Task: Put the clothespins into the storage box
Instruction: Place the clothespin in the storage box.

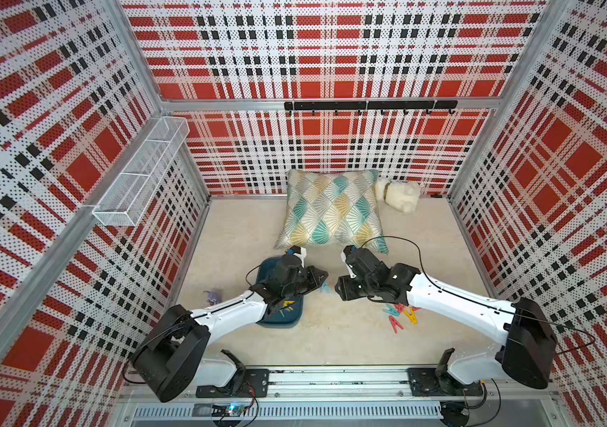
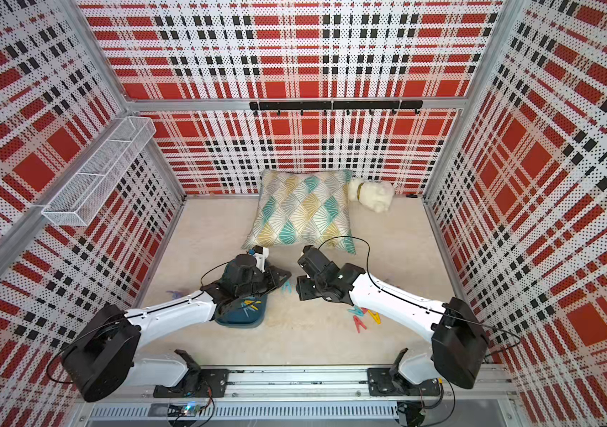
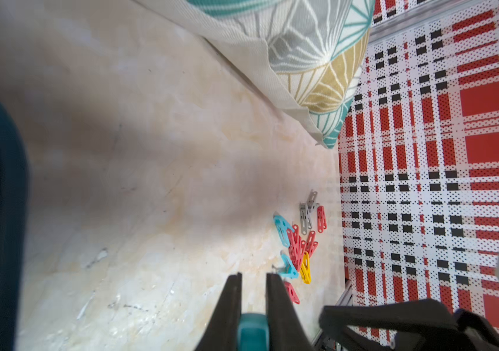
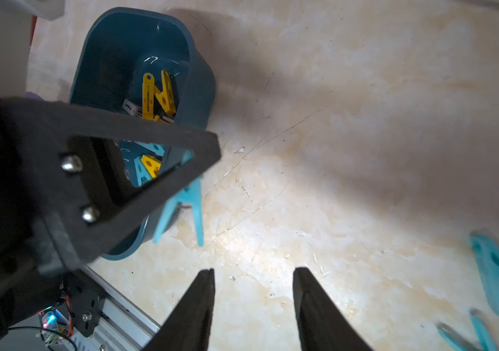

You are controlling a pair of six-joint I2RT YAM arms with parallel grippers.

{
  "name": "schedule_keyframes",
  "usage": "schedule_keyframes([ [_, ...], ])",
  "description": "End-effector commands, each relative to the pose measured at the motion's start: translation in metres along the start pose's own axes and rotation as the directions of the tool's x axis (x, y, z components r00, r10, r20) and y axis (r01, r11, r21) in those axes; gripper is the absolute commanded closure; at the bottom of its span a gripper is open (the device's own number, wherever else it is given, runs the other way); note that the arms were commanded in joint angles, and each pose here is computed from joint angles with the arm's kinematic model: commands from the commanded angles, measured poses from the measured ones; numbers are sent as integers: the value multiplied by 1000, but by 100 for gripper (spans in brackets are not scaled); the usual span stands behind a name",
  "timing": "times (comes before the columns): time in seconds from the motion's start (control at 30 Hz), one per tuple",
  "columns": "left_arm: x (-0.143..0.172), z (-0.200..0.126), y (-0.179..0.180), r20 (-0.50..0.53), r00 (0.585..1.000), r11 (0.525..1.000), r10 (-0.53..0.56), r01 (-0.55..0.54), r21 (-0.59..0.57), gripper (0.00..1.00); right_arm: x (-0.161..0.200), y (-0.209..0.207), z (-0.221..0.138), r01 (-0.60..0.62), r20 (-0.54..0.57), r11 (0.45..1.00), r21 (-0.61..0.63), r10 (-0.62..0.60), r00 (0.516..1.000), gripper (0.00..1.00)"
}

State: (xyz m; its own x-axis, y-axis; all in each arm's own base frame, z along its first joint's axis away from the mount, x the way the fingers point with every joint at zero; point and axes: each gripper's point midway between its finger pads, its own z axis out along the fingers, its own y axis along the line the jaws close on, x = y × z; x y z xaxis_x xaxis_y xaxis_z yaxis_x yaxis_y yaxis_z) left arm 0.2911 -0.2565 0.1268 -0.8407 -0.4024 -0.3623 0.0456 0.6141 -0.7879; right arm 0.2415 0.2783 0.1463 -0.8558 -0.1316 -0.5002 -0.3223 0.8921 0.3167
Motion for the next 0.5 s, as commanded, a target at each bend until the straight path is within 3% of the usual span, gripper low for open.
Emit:
schedule_keyframes([
  [0.0, -15, -15, 17, 47, 998, 996, 41, -38, -76, 98, 0, -39, -8, -49, 26, 991, 124, 46, 999, 49],
  [0.2, -40, -41, 55, 122, 988, 967, 92, -59, -247, 97, 11, -100, -11, -195, 47, 947, 257, 189, 981, 52],
  [0.47, -59, -60, 93, 152, 970, 888, 187, -101, -449, 93, 36, -158, -13, -326, 62, 878, 351, 325, 944, 58],
])
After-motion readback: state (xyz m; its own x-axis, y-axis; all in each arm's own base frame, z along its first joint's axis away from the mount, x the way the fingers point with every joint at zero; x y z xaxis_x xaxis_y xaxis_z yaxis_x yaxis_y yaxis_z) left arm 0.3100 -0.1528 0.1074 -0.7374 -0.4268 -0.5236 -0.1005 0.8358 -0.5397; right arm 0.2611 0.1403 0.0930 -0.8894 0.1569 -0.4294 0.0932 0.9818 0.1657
